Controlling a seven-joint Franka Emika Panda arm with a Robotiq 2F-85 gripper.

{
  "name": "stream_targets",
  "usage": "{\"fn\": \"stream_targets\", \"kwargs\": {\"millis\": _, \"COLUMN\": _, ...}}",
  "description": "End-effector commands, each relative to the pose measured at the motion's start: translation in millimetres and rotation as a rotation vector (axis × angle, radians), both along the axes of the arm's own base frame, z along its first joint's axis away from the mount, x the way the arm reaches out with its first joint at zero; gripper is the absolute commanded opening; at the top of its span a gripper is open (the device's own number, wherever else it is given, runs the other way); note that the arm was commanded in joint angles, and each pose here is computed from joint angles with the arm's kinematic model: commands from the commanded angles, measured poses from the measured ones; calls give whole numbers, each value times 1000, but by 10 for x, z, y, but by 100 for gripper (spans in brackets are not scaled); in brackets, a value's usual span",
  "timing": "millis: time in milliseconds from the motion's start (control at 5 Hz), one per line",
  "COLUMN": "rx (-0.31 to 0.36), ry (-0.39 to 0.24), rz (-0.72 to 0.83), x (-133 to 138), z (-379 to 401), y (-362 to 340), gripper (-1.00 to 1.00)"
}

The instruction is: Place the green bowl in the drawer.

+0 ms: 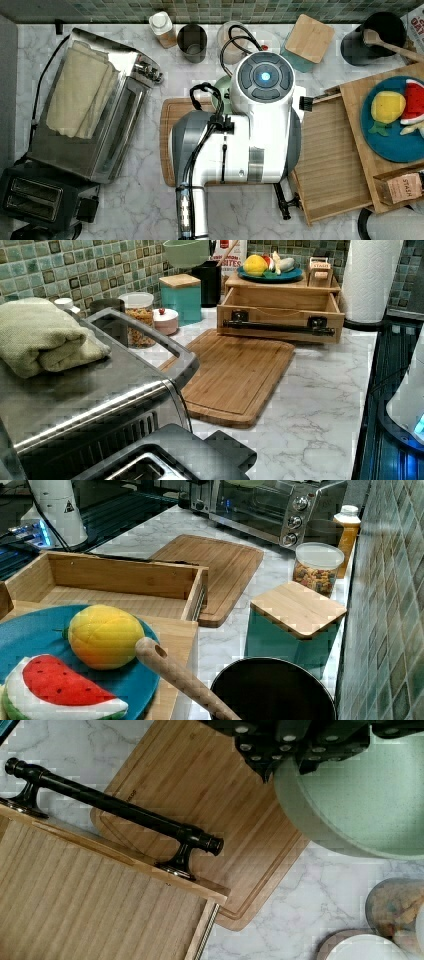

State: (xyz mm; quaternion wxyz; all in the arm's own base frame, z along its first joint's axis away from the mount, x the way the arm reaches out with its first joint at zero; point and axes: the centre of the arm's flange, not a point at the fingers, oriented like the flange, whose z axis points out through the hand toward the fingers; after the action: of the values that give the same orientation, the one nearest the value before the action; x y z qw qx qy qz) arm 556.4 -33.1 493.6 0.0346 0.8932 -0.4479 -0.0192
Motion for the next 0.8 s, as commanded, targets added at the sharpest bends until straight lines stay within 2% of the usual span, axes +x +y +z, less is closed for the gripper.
{"fn": "stream_targets", "kwargs": {"millis": 200, "rx": -3, "ry": -8, "rz": 0, "x": -16, "z": 46, "y": -5, "gripper": -100}}
{"fn": "stream_targets", "kwargs": {"millis": 400, "rx": -37, "ry": -50, "rz": 5, "x": -106, "z": -104, "y": -150, "gripper": -100}}
{"fn": "stream_targets", "kwargs": {"millis": 800, "rx": 50, "ry": -45, "rz": -27, "x": -322, "z": -116, "y": -964, "gripper": -100}}
